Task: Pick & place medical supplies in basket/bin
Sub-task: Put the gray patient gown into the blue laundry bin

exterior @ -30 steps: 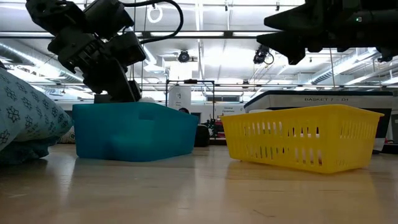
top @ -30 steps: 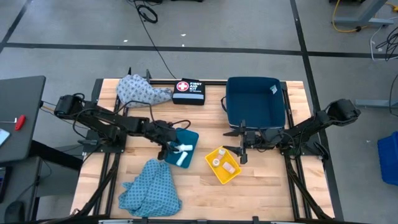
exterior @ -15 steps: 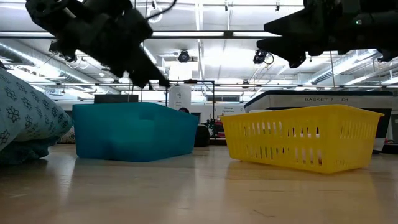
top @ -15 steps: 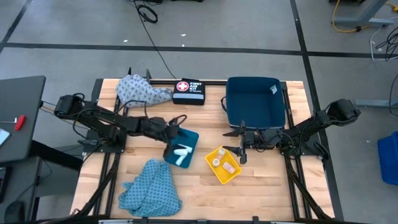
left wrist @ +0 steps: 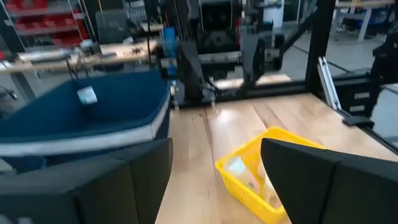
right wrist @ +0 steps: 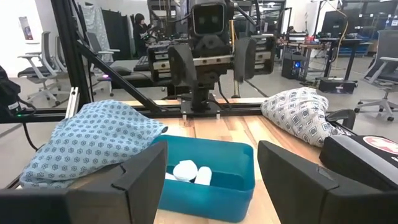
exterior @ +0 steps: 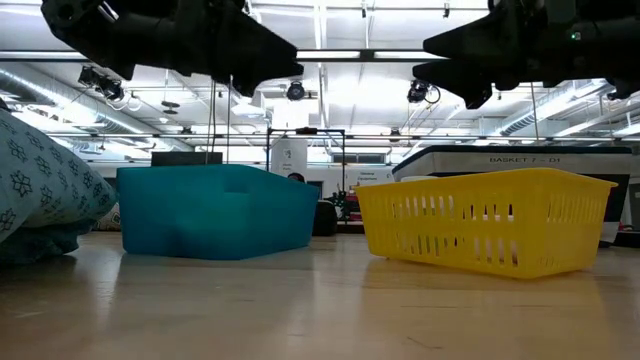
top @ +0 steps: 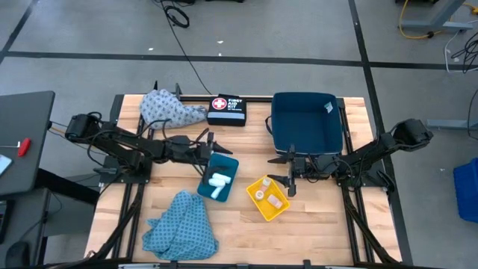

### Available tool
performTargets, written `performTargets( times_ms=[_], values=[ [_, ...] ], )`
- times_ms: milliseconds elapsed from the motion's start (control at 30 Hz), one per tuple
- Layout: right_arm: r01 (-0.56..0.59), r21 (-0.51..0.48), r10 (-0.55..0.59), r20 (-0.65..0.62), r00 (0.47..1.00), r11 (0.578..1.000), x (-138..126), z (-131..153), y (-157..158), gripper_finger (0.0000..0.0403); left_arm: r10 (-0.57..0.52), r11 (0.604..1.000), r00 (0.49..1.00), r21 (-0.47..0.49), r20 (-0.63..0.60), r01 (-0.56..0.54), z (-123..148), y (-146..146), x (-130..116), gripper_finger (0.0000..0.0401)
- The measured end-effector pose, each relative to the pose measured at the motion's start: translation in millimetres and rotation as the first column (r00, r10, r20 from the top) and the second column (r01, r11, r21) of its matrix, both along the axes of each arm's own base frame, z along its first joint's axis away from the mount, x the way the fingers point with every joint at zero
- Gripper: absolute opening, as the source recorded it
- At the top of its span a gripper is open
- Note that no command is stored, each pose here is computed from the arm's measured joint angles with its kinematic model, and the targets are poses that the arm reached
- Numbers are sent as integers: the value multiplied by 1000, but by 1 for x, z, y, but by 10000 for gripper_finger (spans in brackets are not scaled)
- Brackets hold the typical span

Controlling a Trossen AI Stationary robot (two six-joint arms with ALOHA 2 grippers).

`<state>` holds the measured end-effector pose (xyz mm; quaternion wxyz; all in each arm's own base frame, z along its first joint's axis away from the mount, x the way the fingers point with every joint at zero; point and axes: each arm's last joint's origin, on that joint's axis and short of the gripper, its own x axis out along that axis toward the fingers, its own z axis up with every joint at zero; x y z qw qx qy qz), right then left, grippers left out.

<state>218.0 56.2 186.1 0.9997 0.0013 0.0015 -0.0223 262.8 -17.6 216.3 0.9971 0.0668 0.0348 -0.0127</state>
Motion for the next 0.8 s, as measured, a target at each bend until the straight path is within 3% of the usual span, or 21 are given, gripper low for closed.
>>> performTargets(
  times_ms=[200,800],
  values=[
    [0,1,0,0,1000,1000,0,0,0,258,6,1000,997,27,72,-8,7,2,0,247],
    [-1,6,1,6,1000,1000,0,1,0,258,28,1000,995,10,96,-30,9,8,1,244]
  ],
)
